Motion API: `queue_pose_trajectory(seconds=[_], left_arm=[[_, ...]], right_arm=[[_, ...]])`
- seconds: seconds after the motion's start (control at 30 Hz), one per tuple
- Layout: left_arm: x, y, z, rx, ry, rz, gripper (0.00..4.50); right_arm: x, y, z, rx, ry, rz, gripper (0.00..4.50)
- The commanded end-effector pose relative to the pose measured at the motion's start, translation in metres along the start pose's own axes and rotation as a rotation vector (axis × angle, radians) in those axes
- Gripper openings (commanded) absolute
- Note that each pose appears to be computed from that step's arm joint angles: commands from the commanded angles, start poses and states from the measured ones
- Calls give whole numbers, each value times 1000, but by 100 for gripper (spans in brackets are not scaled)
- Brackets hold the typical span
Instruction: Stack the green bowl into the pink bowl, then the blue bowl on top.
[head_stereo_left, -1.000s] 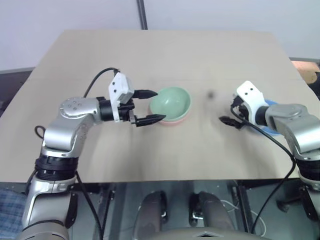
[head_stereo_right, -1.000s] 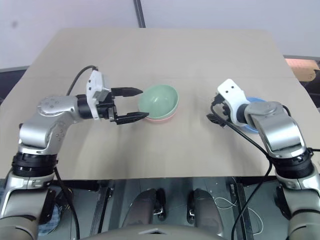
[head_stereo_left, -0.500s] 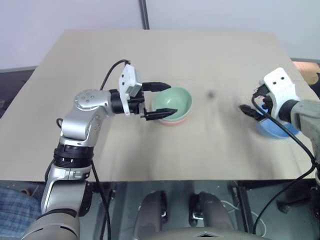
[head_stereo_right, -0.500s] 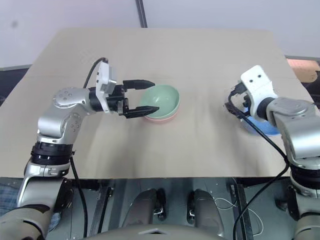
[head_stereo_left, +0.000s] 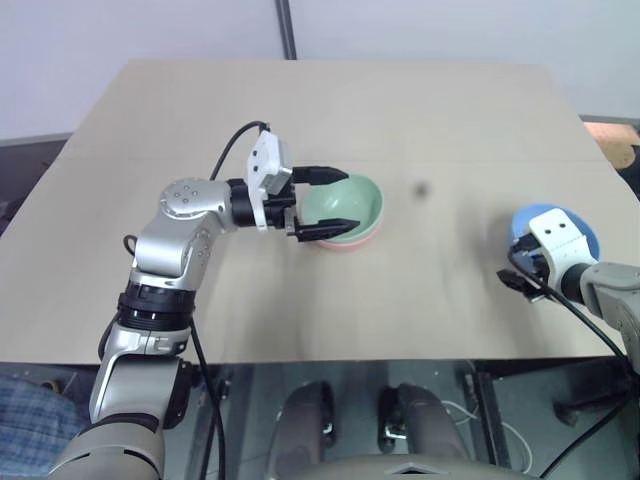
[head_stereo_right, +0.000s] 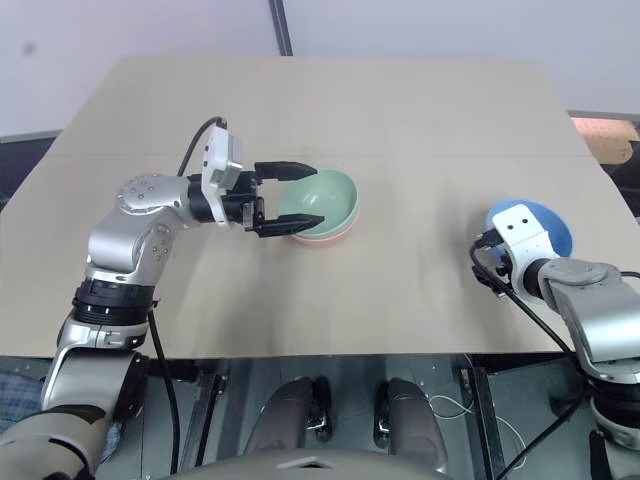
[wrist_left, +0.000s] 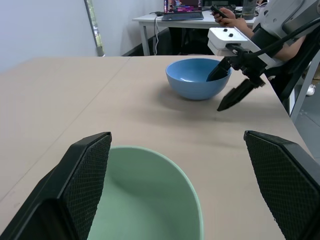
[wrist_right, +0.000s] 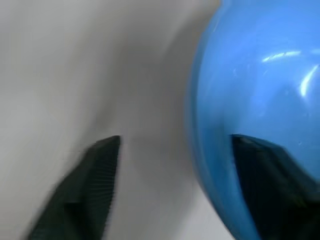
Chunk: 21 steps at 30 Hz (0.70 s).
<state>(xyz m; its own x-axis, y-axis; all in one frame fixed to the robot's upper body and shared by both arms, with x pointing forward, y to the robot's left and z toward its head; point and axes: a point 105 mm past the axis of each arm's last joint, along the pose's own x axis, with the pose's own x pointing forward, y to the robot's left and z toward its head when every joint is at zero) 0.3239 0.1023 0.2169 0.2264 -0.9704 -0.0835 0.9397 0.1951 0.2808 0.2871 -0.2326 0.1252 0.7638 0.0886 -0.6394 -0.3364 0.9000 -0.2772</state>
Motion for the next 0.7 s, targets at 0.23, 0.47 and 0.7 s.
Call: queue_pose_trajectory(seconds=[0.23,0.47,0.7], left_arm=[[-3,1,11,56,-7,11,450],[-8,1,10,54,0,24,450],[-21,13,5,53,44,83,450]], right_arm=[[-3,-3,16,-41,-62,1,2],[-4,6,47,-141,-156,57,2],[-24,79,136,-439,-444,316,2]])
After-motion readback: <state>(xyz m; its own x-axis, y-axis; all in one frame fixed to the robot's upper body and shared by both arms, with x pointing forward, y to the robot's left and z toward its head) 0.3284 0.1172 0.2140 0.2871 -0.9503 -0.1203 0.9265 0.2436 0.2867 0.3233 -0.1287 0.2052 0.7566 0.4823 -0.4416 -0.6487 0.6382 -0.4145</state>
